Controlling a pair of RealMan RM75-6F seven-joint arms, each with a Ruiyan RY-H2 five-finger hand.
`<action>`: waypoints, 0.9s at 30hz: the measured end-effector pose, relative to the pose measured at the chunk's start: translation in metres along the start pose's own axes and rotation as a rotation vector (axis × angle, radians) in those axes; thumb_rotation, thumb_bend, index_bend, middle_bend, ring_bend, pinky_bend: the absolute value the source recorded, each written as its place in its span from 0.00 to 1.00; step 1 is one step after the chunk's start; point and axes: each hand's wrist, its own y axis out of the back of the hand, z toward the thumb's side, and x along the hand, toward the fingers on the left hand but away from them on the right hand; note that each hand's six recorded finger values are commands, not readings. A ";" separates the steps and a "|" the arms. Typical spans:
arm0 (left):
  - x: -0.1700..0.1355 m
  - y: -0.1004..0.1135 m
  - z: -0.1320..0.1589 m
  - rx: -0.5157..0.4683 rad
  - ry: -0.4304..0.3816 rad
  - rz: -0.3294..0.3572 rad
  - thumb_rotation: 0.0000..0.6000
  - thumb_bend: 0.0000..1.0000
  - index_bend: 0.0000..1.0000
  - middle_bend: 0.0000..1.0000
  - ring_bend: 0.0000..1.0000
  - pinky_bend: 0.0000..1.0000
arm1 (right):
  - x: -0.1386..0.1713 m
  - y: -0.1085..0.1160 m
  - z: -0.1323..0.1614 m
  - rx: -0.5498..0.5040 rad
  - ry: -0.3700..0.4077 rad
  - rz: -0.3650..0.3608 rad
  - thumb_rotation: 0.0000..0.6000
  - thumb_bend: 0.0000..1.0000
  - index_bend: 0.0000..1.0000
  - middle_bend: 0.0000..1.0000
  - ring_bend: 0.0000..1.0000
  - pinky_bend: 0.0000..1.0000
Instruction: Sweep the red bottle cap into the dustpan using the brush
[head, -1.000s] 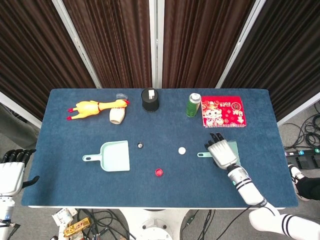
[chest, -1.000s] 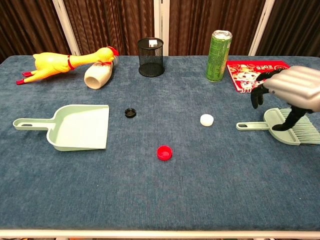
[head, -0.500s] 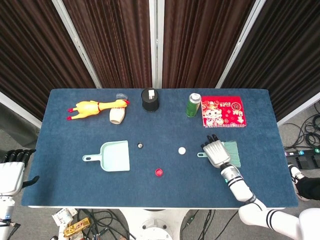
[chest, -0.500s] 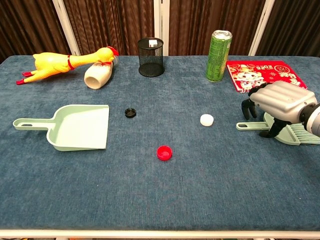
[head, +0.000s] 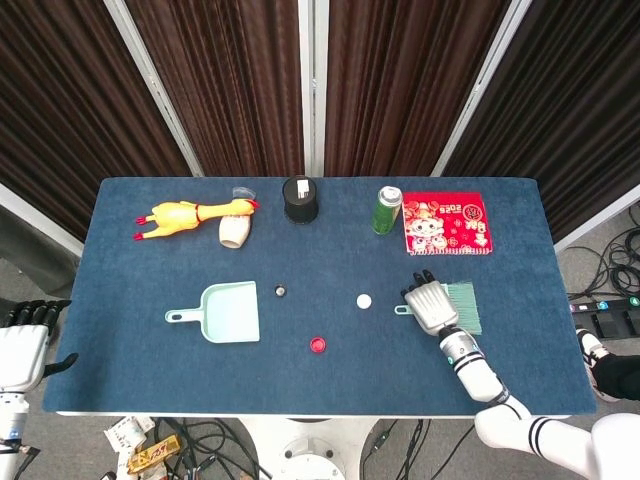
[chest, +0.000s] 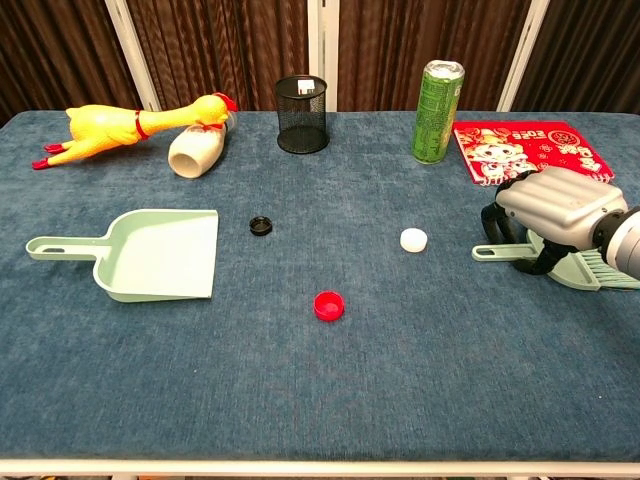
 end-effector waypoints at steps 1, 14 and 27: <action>0.000 0.000 0.000 -0.001 -0.002 0.000 1.00 0.11 0.22 0.24 0.17 0.16 | 0.000 0.000 0.000 0.000 0.001 0.000 1.00 0.18 0.50 0.50 0.19 0.18; 0.023 0.005 0.019 -0.014 -0.094 -0.017 1.00 0.11 0.24 0.24 0.17 0.16 | 0.002 0.007 -0.011 -0.101 -0.010 -0.005 1.00 0.49 0.65 0.61 0.29 0.24; 0.085 -0.009 0.089 -0.106 -0.267 -0.187 1.00 0.11 0.33 0.30 0.22 0.18 | 0.020 0.082 -0.063 -0.425 -0.013 -0.138 1.00 0.56 0.66 0.62 0.30 0.25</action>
